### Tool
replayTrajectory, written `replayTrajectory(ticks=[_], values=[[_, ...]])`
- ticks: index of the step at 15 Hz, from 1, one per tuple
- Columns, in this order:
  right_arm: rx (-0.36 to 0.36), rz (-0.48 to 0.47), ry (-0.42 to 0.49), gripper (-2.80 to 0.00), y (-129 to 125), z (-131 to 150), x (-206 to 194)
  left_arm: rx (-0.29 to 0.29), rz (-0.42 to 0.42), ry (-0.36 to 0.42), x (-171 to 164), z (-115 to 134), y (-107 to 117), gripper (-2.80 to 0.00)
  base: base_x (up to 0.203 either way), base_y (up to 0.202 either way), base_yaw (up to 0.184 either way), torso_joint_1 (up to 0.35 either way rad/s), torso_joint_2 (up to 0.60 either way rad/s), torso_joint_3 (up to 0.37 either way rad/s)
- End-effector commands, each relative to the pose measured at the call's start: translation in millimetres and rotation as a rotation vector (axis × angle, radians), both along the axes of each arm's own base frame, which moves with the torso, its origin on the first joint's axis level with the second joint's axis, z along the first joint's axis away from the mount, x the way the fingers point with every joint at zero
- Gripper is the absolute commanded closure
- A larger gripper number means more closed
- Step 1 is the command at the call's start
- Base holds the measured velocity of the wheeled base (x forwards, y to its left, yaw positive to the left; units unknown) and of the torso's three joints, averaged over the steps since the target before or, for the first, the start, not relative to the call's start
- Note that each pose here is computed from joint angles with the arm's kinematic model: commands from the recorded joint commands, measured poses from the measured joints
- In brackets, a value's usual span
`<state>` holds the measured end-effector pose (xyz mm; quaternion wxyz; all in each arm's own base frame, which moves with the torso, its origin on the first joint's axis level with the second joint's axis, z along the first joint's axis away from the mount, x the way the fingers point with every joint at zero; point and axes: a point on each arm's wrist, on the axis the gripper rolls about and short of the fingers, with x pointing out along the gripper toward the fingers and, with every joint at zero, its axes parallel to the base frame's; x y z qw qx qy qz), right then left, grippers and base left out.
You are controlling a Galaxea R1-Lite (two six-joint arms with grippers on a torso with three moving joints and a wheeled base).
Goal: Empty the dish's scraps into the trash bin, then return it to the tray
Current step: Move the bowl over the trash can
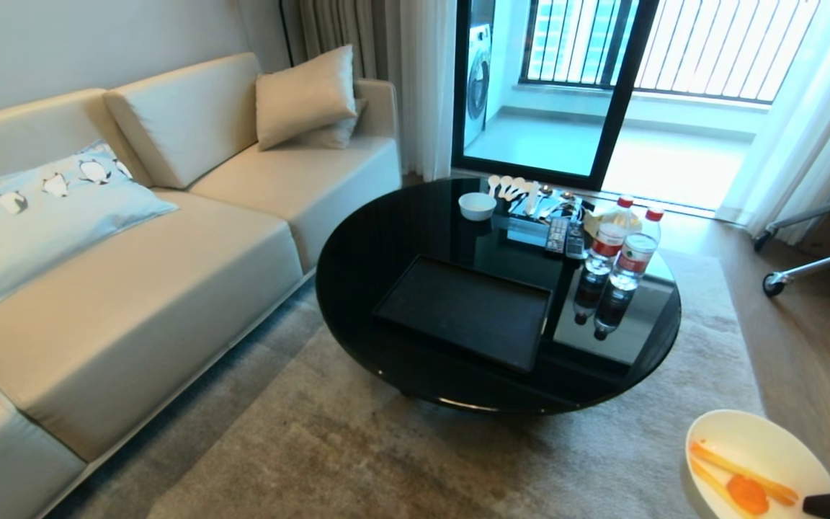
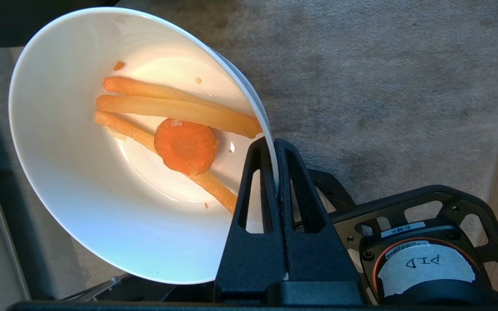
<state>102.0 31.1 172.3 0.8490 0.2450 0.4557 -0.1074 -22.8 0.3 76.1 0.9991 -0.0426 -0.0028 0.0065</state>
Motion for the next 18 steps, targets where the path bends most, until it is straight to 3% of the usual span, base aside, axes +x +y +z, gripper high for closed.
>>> replayTrajectory(ticks=[1,10,18], values=[[0.0,-0.003,0.0,0.0,0.1,0.7,0.5,-0.001,0.001,-0.001,0.0,0.1,0.0,0.0,0.0,0.0,0.0,0.0,0.0,0.0],[0.01,0.017,-0.04,0.0,0.5,8.1,-1.2,-0.001,0.001,-0.001,0.0,0.1,0.0,0.0,0.0,0.0,0.0,0.0,0.0,0.0],[0.008,0.017,-0.022,0.0,1.8,6.5,1.9,-0.001,0.001,-0.001,0.0,0.1,0.0,0.0,0.0,0.0,0.0,0.0,0.0,0.0]])
